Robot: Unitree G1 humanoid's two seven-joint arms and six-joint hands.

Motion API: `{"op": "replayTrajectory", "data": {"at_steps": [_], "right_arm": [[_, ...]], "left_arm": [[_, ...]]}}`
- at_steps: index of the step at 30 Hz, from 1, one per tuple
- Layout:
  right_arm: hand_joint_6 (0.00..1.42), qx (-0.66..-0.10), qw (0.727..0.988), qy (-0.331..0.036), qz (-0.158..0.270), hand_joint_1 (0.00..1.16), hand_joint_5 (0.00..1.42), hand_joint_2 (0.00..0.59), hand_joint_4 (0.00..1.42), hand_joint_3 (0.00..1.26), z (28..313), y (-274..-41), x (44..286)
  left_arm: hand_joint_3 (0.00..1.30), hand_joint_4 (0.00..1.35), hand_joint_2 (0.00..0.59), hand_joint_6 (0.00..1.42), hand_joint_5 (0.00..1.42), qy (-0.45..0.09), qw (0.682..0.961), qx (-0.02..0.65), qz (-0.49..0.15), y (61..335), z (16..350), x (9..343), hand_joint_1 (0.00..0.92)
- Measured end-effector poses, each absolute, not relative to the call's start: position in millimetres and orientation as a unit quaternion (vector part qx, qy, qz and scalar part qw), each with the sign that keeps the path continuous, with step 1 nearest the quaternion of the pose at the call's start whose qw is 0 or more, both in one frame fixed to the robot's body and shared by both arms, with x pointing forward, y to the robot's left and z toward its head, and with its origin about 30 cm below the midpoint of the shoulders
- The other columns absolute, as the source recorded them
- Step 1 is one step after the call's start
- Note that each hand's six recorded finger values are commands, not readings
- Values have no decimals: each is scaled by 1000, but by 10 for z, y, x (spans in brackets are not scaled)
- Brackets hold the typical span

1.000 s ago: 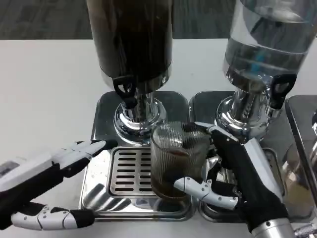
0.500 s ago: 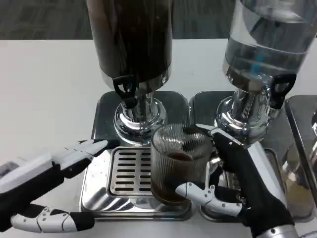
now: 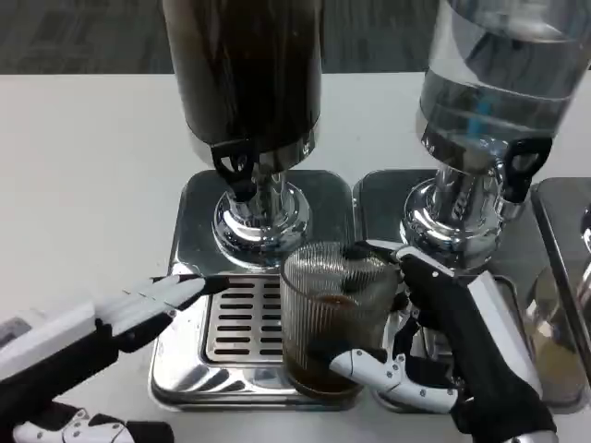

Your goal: Grasp the cup under the faucet to collect the drink, then remove the cup.

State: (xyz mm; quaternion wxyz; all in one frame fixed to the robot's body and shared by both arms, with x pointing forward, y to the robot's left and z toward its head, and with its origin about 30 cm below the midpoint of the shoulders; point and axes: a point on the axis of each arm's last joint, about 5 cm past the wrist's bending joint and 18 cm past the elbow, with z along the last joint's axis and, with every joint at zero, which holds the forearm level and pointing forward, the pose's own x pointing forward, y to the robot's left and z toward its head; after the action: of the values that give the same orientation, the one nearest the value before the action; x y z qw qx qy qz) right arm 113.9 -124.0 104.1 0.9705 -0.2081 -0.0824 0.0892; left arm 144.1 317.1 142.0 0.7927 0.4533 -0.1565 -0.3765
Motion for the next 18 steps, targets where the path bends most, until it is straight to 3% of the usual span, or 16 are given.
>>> {"op": "replayTrajectory", "data": {"at_steps": [9,18], "right_arm": [[1132,-203,972,-81,84,606,787,275,586,490,1039,-1262,1134],[1153,-196,972,-104,82,617,803,287,600,491,1056,-1257,1124]], "left_arm": [[0,0,90,8,0,-155,792,456,-376,3180,1434,1443,0],[0,0,90,8,0,-157,795,452,-373,3188,1438,1437,0]]}}
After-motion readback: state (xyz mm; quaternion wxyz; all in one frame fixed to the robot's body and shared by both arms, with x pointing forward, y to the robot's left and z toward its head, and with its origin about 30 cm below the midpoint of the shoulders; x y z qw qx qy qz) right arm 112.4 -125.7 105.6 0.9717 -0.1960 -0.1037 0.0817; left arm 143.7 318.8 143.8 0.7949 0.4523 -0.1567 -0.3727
